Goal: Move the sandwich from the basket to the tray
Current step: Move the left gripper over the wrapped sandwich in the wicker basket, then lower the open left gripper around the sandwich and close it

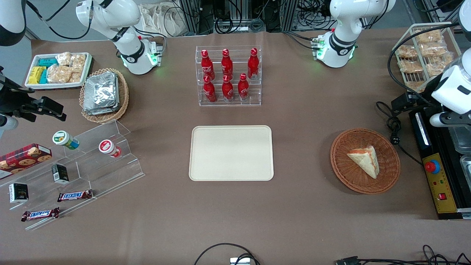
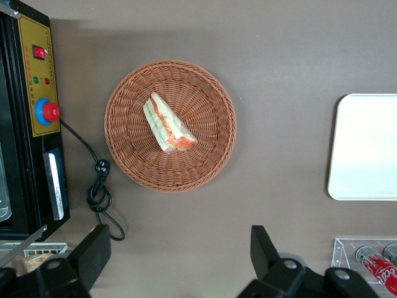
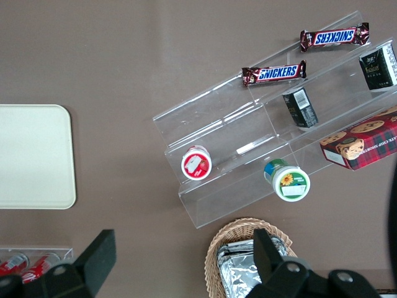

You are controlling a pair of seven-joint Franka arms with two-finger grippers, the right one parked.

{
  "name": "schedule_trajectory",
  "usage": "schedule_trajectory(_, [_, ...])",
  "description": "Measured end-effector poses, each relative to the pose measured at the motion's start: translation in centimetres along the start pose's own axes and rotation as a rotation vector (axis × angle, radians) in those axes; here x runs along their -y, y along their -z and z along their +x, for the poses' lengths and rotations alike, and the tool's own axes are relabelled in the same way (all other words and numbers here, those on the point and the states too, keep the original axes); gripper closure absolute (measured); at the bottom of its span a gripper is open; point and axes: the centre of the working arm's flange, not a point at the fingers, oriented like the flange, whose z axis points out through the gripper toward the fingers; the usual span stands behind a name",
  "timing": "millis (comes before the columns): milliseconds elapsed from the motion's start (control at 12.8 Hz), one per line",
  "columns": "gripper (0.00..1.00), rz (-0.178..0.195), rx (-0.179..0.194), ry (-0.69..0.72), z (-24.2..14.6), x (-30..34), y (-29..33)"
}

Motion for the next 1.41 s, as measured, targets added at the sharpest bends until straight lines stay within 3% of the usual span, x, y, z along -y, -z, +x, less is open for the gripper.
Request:
schedule_trajectory(391, [0.00, -0.002, 0.014, 0.004, 0.4, 0.4, -0.8])
schedule_trajectory(704, [0.00, -0.011, 0.092, 0.091, 3.9, 5.2, -7.0])
schedule_trajectory(1017, [0.00, 0.005, 0.180, 0.369, 6.7, 5.6, -14.7])
schedule_trajectory(1409, [0.00, 0.015, 0.140, 0.522, 6.7, 3.5, -23.4])
